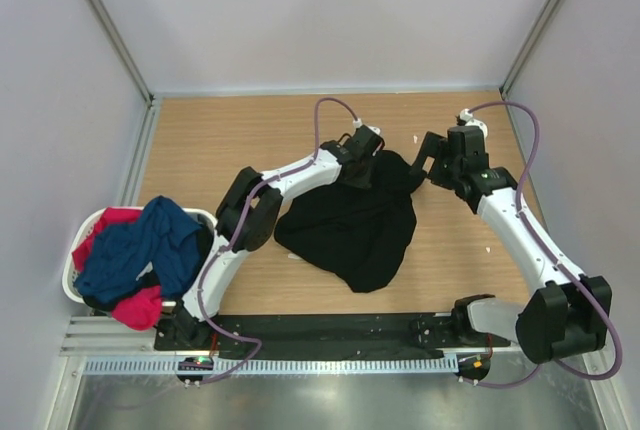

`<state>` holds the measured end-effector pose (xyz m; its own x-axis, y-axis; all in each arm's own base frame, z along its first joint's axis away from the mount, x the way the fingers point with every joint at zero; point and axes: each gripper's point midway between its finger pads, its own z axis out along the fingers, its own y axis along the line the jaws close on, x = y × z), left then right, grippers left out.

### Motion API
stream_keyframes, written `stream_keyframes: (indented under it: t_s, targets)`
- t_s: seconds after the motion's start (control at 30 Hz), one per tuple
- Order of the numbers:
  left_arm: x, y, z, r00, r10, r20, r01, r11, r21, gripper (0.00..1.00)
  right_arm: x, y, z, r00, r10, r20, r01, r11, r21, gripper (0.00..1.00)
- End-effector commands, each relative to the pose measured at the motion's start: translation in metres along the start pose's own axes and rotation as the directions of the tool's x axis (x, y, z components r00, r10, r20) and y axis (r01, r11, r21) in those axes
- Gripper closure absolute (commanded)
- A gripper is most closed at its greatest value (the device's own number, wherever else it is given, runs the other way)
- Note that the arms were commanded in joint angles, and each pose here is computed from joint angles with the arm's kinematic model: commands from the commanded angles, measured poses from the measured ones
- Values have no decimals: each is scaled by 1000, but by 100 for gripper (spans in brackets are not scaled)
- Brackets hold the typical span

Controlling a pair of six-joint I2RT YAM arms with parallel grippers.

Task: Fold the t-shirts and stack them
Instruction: Flatten the tshirt out

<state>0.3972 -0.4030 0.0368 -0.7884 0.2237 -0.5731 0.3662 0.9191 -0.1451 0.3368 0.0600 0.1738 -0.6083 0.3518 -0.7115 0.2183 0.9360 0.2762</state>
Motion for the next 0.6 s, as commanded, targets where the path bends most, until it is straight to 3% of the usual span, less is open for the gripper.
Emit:
stream_keyframes:
  t_s: [0.0, 0.07, 0.17, 0.27, 0.3, 0.33, 0.43, 0.47, 0.53, 0.57]
  targets:
    - [-27, -7, -14, 998, 20, 66, -21, 1000, 16, 79, 5, -6, 7, 999, 39, -22, -38, 998, 45, 0]
    - [-34, -3, -28, 997, 11, 81, -11, 1000, 1, 100, 14, -7, 15, 998, 53, -47, -50, 997, 55, 0]
    - [-43, 2, -54, 994, 16, 112, -15, 1000, -13, 100, 19, -3, 23, 996, 68, -62, -66, 997, 37, 0]
    - [-65, 12, -107, 977, -8, 214, 16, 999, -36, 100, 24, 8, 29, 993, 83, -87, -85, 996, -22, 0]
    - [-81, 15, -141, 959, -32, 282, 43, 999, -33, 100, 24, 14, 30, 992, 93, -88, -98, 994, -50, 0]
    - [-88, 31, -155, 943, -46, 330, 82, 992, -95, 100, 24, 17, 31, 991, 94, -91, -99, 993, -63, 0]
    - [-82, 74, -199, 903, -134, 408, 233, 951, -204, 100, 24, 27, 33, 993, 73, -97, -82, 992, -93, 2]
    - [-64, 89, -204, 913, -137, 385, 250, 933, -260, 100, 27, 29, 32, 992, 60, -108, -71, 993, -95, 2]
    - [-51, 109, -230, 885, -191, 424, 336, 893, -299, 100, 34, 36, 30, 993, 18, -116, -30, 995, -96, 2]
    - [-23, 124, -228, 907, -189, 376, 331, 872, -360, 100, 39, 39, 29, 992, 5, -126, -17, 995, -99, 2]
